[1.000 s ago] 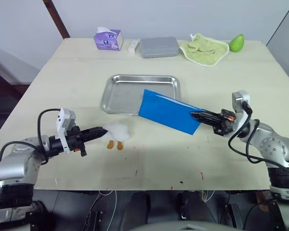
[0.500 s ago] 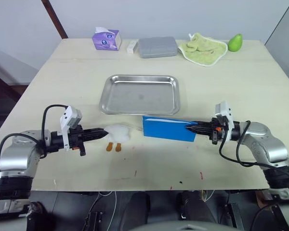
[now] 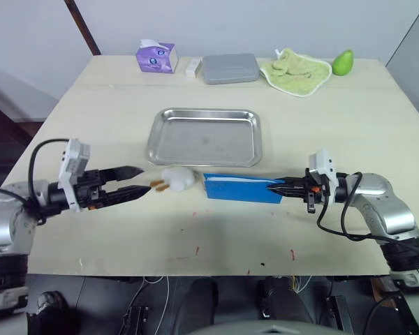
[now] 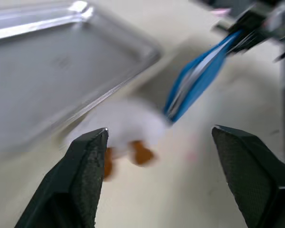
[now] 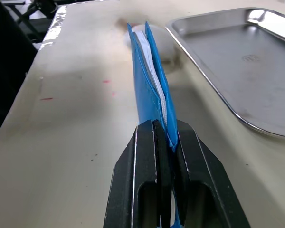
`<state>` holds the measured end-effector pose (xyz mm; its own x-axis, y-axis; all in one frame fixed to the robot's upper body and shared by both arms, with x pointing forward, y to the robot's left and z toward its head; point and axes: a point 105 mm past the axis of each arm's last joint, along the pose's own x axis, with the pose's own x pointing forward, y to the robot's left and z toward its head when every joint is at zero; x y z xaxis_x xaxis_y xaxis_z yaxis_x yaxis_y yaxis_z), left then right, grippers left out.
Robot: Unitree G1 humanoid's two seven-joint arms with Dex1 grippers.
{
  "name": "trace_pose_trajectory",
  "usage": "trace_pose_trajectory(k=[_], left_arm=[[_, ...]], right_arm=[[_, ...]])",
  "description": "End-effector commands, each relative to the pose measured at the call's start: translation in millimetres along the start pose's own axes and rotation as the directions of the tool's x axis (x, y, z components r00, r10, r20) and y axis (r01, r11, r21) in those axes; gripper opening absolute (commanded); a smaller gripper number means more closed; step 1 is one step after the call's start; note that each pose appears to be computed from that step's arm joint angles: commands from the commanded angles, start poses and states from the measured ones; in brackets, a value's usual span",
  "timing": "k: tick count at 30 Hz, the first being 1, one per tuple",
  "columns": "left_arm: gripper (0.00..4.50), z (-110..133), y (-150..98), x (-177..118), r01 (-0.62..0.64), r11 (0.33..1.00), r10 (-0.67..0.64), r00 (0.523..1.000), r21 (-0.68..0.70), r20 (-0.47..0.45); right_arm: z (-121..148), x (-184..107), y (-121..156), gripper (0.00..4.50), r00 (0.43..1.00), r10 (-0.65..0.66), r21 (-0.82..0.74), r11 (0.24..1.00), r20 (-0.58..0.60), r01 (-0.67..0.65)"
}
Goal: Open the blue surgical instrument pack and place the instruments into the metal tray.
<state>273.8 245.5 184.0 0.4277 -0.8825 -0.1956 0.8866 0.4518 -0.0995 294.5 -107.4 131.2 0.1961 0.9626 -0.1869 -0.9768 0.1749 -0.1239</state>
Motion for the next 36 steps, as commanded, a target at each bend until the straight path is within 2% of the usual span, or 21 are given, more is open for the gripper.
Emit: trace_pose_trajectory(k=[1, 9, 12, 13, 21, 33, 34, 35, 36], left_arm=[[3.79, 10.9, -5.0, 26.1, 0.065, 0.996, -0.066, 0.998, 0.053, 0.013], [3.79, 2.2, 7.5, 65.5, 0.142, 0.985, -0.141, 0.99, 0.094, -0.017], [3.08, -1.4, 10.6, 72.8, 0.175, 0.978, -0.172, 0.984, 0.112, -0.035], [2.66, -2.6, 10.8, 74.7, 0.187, 0.975, -0.183, 0.982, 0.118, -0.044], [2.66, -5.8, 8.3, 91.7, 0.26, 0.952, -0.252, 0.965, 0.16, -0.071], [2.66, -10.8, 5.6, 106.9, 0.291, 0.935, -0.275, 0.956, 0.202, -0.106], [2.11, -11.5, 4.8, 108.3, 0.297, 0.933, -0.279, 0.954, 0.206, -0.11], [1.82, -11.8, 3.7, 110.4, 0.302, 0.931, -0.284, 0.952, 0.208, -0.11], [1.32, -12.4, 2.8, 112.0, 0.307, 0.928, -0.289, 0.951, 0.209, -0.113]], right_arm=[[3.8, 1.4, 2.3, 0.0, 0.999, 0.041, -0.03, 0.999, -0.016, -0.041], [0.8, 3.8, 1.6, 0.0, 0.996, 0.066, -0.059, 0.996, -0.051, -0.069], [0.5, 4.1, 0.4, 0.0, 0.996, 0.07, -0.066, 0.995, -0.058, -0.074], [0.9, 4.2, -0.1, 0.0, 0.996, 0.071, -0.067, 0.995, -0.058, -0.075], [0.2, 5.9, -2.9, 0.0, 0.995, 0.077, -0.073, 0.994, -0.064, -0.082], [3.5, 8.2, -0.6, 0.0, 0.993, 0.101, -0.078, 0.991, -0.058, -0.105], [3.6, 8.2, -0.6, 0.0, 0.993, 0.101, -0.078, 0.991, -0.057, -0.106], [3.6, 8.3, -0.5, 0.0, 0.993, 0.102, -0.078, 0.991, -0.057, -0.106], [3.6, 8.3, -0.5, 0.0, 0.993, 0.102, -0.077, 0.991, -0.057, -0.106]])
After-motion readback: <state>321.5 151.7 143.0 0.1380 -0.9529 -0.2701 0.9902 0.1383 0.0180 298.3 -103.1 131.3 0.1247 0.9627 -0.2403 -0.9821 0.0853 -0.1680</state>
